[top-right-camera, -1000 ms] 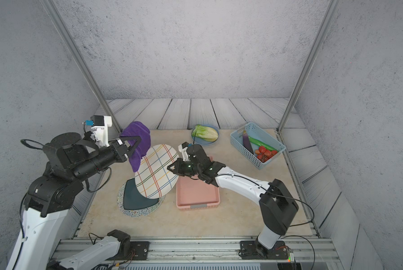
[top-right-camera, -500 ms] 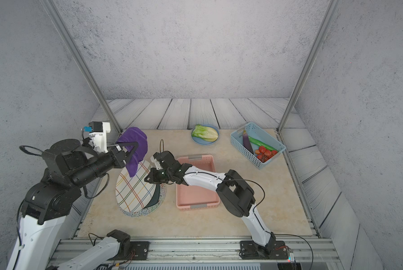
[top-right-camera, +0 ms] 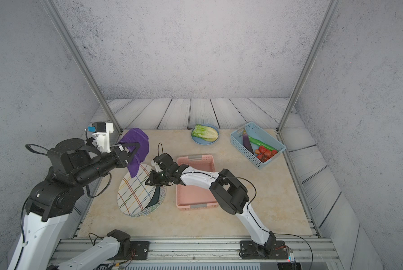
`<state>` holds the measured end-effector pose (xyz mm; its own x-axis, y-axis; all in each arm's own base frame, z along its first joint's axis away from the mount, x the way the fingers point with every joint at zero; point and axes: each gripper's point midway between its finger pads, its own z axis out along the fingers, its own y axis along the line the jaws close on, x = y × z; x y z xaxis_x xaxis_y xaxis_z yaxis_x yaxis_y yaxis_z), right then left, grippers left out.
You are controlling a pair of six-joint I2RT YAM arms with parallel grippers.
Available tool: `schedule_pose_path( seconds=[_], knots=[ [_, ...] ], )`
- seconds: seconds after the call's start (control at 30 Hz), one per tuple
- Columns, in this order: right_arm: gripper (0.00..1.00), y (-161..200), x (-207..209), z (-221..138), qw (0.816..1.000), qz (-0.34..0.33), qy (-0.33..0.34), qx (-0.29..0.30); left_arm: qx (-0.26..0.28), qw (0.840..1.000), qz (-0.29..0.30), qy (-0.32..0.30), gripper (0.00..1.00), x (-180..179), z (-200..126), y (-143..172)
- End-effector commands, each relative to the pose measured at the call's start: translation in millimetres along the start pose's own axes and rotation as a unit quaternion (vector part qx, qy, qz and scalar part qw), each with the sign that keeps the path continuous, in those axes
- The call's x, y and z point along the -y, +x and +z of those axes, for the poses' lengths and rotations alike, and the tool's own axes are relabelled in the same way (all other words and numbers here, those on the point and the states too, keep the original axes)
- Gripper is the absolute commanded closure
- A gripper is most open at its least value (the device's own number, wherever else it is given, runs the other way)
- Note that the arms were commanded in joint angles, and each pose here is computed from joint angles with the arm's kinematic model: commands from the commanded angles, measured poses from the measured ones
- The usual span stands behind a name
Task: Wipe the wet plate dry
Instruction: Place the plate on the plate, then place the towel at the center of the board.
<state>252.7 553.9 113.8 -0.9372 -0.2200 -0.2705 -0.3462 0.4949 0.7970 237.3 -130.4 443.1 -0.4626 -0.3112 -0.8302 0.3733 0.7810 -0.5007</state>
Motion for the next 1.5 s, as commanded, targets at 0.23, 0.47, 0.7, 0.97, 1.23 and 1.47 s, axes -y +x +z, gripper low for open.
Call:
schedule_pose_path(
  seconds=[0.23, 0.47, 0.7, 0.97, 1.23, 1.47],
  knots=[
    [0.66, 24, 43, 3, 0.997, -0.005, 0.075, -0.028, 0.008, 1.000, 0.001, 0.007, 1.00, 0, 4, -1],
    [0.48, 26, 41, -12, 0.995, -0.018, 0.090, -0.026, 0.004, 1.000, 0.002, -0.002, 1.00, -5, 5, 3],
    [0.43, 21, 27, -35, 0.994, -0.040, 0.100, -0.010, 0.004, 1.000, 0.002, -0.010, 1.00, -8, 6, 3],
    [0.42, 12, -2, -63, 0.995, -0.059, 0.079, 0.017, 0.013, 0.999, 0.005, -0.029, 1.00, -13, 4, -2],
    [0.42, -11, -22, -135, 0.991, -0.069, 0.064, 0.098, 0.019, 0.998, 0.012, -0.066, 1.00, -33, 24, -2],
    [0.40, -25, 12, -260, 0.960, -0.064, 0.122, 0.246, -0.054, 0.980, 0.036, -0.186, 1.00, -110, 120, 31]
  ],
)
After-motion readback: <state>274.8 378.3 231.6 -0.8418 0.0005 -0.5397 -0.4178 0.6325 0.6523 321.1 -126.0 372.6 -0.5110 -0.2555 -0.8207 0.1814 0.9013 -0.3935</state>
